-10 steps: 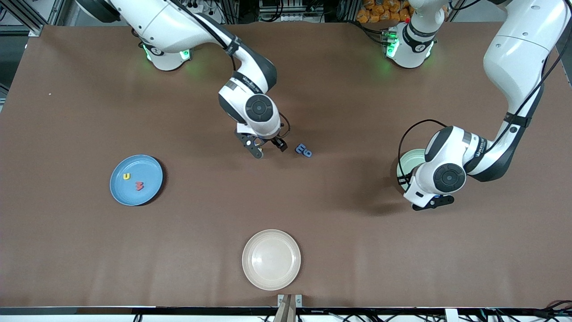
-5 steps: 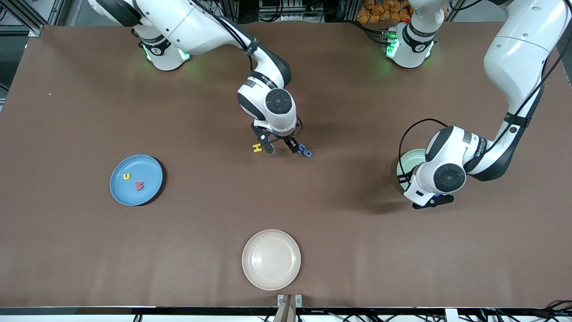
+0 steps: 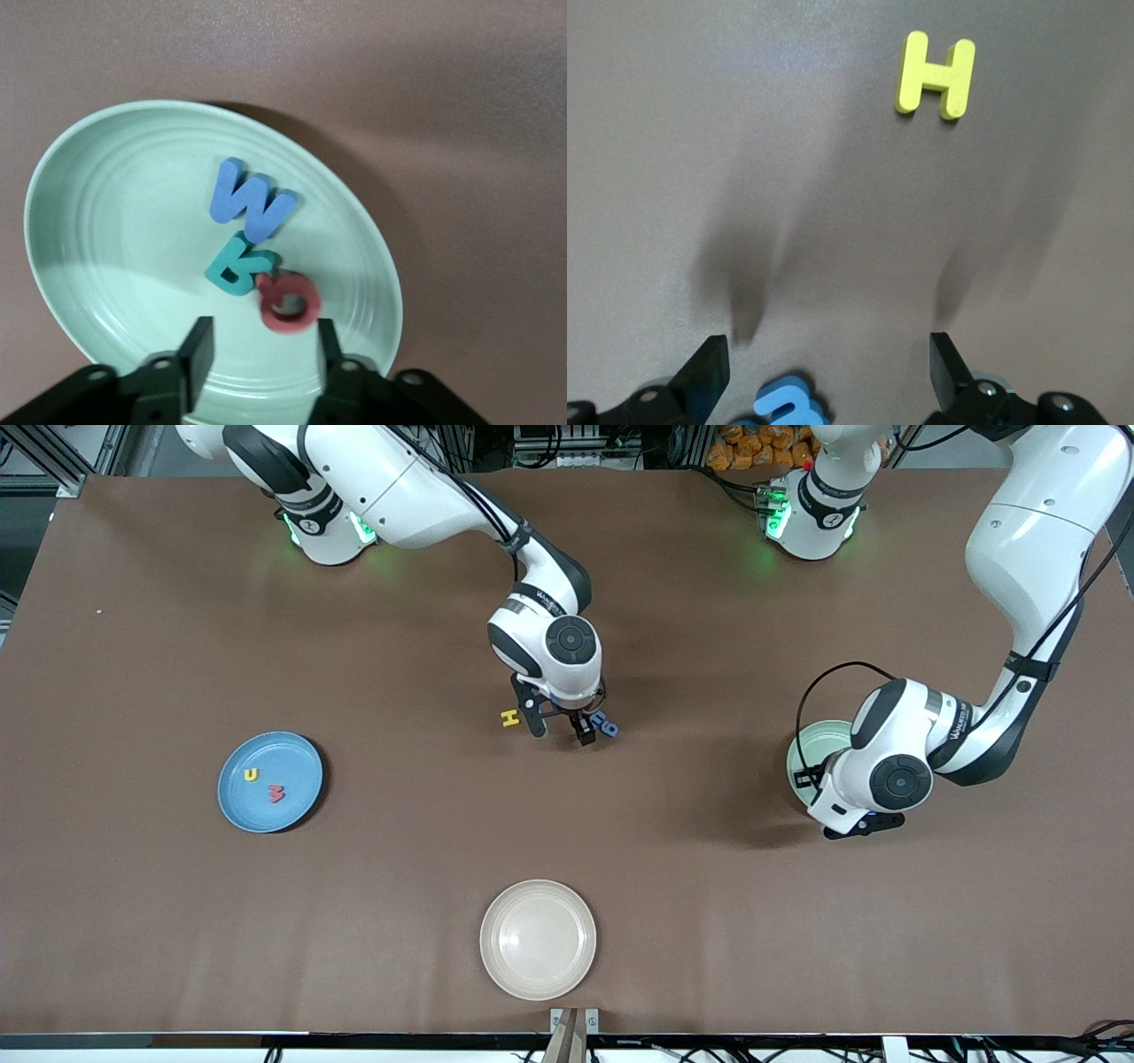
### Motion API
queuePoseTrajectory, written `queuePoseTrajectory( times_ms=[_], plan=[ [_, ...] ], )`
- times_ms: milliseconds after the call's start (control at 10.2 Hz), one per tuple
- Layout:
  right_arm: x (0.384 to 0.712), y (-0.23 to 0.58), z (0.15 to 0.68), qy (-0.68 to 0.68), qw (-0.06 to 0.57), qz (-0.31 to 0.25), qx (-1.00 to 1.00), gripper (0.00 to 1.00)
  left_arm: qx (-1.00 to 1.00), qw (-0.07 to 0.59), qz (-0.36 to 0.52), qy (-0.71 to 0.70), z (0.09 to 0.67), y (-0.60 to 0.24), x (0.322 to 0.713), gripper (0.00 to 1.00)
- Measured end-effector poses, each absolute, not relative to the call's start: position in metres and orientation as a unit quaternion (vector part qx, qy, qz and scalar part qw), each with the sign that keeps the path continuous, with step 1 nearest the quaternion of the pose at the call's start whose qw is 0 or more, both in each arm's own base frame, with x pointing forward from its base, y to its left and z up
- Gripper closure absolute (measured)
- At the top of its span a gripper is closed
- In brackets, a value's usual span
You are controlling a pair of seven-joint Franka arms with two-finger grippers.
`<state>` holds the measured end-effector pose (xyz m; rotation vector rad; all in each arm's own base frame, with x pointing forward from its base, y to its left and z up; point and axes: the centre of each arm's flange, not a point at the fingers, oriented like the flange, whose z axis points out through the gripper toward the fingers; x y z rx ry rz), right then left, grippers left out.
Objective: Sort upper and lower case letters into plates
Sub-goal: 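Grasp the blue E with the right gripper while the left gripper lifts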
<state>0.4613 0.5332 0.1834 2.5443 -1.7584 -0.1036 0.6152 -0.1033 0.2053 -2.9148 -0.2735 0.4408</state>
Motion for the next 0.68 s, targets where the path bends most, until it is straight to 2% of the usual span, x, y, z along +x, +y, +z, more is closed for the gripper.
queuePoseTrajectory(
  times_ms=[293, 488, 683],
  plan=[
    [0.456, 0.542, 0.181, -0.554, 0.021, -0.019, 0.832, 0.0, -0.985, 0.086, 0.121, -0.091, 0.24, -0.113, 0.628, 0.0],
    [0.453, 0.555, 0.183, -0.545, 0.013, -0.012, 0.838, 0.0, -0.985, 0.107, 0.107, -0.088, 0.307, -0.125, 0.632, 0.0],
    [0.448, 0.563, 0.178, -0.535, 0.013, -0.004, 0.845, 0.0, -0.984, 0.101, 0.107, -0.097, 0.397, -0.151, 0.62, 0.0]
  ],
)
